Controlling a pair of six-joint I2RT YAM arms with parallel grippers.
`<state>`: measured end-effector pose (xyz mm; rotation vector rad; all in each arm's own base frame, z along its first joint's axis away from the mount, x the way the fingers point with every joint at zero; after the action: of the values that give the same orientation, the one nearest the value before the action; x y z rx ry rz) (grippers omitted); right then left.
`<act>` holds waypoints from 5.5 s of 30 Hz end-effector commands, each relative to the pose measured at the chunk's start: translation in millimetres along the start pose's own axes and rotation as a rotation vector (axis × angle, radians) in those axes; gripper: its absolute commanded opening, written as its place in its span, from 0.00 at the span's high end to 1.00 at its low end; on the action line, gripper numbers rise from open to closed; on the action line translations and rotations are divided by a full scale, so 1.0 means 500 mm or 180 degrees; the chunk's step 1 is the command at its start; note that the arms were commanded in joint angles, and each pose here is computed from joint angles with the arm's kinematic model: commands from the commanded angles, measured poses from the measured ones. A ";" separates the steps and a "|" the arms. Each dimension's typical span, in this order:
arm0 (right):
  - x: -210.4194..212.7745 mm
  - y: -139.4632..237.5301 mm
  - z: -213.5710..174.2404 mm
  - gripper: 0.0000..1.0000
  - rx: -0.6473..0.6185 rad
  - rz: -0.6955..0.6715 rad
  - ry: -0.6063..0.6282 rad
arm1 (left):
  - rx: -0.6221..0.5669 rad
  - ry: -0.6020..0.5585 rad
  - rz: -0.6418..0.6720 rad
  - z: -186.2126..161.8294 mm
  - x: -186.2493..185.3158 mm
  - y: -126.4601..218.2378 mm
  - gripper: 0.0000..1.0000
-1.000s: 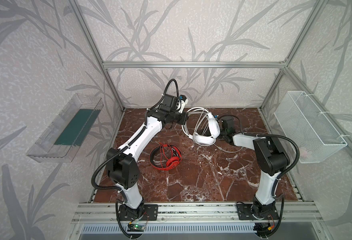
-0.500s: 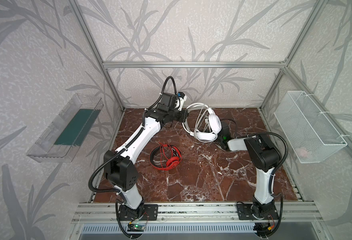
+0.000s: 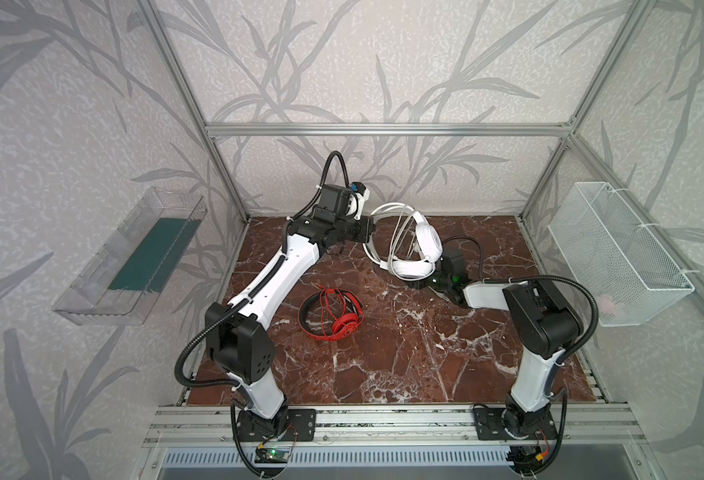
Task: Wrap the headphones
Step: 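Reach the right gripper down to the grey cable on the table, then grasp the grey cable with the right gripper and pull it taut, then carry the grey cable up and around the held white headphones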
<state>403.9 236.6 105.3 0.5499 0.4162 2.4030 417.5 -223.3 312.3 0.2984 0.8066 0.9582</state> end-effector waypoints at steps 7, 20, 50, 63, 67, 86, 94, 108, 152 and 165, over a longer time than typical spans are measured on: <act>-0.038 -0.003 -0.035 0.44 0.0673 -0.0357 0.0375 | -0.0519 0.0018 -0.0310 0.092 -0.076 0.111 1.00; -0.081 -0.039 -0.049 0.44 0.0873 -0.0579 0.0262 | -0.0565 0.0029 -0.0315 0.098 -0.083 0.129 1.00; -0.100 -0.078 -0.102 0.49 0.1236 -0.0657 -0.0019 | -0.0652 0.0031 -0.0303 0.117 -0.091 0.153 1.00; -0.035 -0.074 -0.151 0.87 0.1152 -0.0304 -0.0108 | -0.0708 0.0165 -0.0221 0.127 -0.066 0.149 1.00; -0.019 -0.056 -0.162 0.99 0.1088 -0.0244 -0.0150 | -0.0732 0.0201 -0.0192 0.131 -0.058 0.146 1.00; 0.165 0.063 -0.107 1.00 0.0760 0.0440 0.0467 | -0.1052 0.0682 0.0583 0.147 0.046 0.115 1.00; 0.268 0.116 -0.088 1.00 0.0771 0.0795 0.0972 | -0.1116 0.0757 0.1085 0.133 0.107 0.096 1.00; 0.373 0.255 -0.001 1.00 0.0558 0.1374 0.1936 | -0.0734 0.0584 0.1721 0.069 0.194 0.027 1.00; 0.174 0.255 0.296 1.00 0.0054 0.0936 0.2422 | 0.0642 -0.0792 0.0910 -0.099 0.074 -0.044 1.00; 0.050 0.159 0.266 1.00 0.0149 0.0721 0.1728 | 0.0619 -0.0782 0.0531 -0.092 0.030 -0.026 1.00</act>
<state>389.7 214.7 263.1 -0.1085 0.7066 2.7910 406.8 -214.8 227.8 0.7418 0.6857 1.0478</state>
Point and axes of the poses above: each gripper's point midway between its finger pads, its own y axis back along the fingers, its own x axis along the line the jaws close on, z = x × y, the point moved 3 cm from there along y, back along the fingers, and after that the axes turned 12 degrees about y, right-handed, at the moved point
